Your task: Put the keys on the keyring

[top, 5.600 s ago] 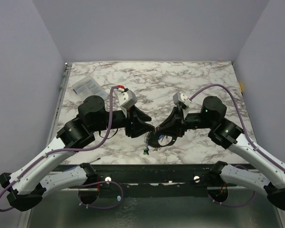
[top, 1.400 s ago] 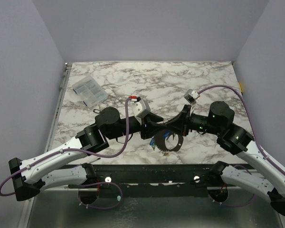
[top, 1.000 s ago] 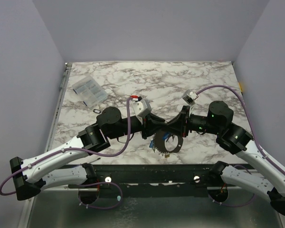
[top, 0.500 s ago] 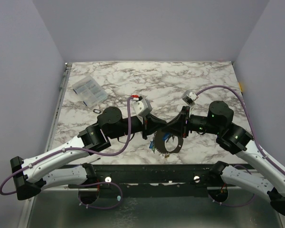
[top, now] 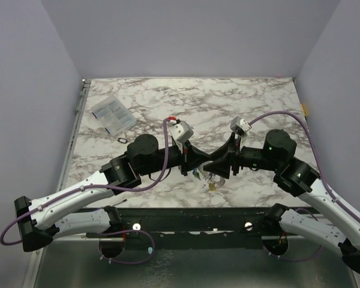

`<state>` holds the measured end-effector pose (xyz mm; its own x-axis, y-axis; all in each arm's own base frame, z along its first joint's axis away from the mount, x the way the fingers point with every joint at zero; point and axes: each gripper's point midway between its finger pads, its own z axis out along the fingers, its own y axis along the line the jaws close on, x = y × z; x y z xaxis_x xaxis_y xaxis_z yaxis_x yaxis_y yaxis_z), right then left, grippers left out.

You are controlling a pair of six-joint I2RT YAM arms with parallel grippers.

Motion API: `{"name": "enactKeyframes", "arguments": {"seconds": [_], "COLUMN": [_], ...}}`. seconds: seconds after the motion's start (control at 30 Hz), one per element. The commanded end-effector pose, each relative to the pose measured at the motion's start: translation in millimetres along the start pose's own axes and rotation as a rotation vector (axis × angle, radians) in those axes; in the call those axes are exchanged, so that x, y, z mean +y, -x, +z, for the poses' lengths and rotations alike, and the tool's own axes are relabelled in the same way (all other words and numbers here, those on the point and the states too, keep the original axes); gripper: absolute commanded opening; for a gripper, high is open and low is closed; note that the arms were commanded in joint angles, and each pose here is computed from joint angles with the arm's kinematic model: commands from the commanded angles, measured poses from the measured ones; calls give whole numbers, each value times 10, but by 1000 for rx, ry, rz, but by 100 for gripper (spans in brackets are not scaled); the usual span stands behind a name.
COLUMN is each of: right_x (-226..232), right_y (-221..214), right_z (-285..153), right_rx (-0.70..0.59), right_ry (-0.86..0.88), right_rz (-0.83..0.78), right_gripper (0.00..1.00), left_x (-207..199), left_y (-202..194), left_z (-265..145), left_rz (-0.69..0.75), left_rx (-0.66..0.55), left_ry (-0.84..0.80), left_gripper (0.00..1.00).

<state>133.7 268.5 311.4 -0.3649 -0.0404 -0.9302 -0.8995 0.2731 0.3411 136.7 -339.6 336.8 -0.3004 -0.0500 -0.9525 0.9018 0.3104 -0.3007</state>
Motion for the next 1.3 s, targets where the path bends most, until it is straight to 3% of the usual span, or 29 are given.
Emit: {"name": "enactKeyframes", "arguments": {"seconds": [0.0,0.3,0.53,0.77,0.83,1.03,1.27], "right_x": [-13,-217,-290,-318,-352,-385,-336], "right_y": [-189,-410,-321,-234,-225,-188,-155], "right_z": [44,151,154,151,156,162,134], "right_rx": [29,26,-11,-39,-45,-66,-70], "right_ry": [38,-8,-50,-71,-88,-96,-56], "right_rz": [-40,-26,-55,-73,-79,-129,-268], "right_gripper": [54,56,43,43,37,7,1], "left_x": [-20,53,90,124,127,130,158], "left_y": [272,273,239,215,220,205,128], "left_z": [-58,-80,-94,-90,-88,-84,-76], "left_rz": [-51,-77,-79,-87,-90,-102,-132], "left_rx": [-70,-84,-81,-80,-82,-75,-29], "left_ry": [41,87,103,120,122,126,150], "left_gripper": [0,0,0,0,0,0,0]}}
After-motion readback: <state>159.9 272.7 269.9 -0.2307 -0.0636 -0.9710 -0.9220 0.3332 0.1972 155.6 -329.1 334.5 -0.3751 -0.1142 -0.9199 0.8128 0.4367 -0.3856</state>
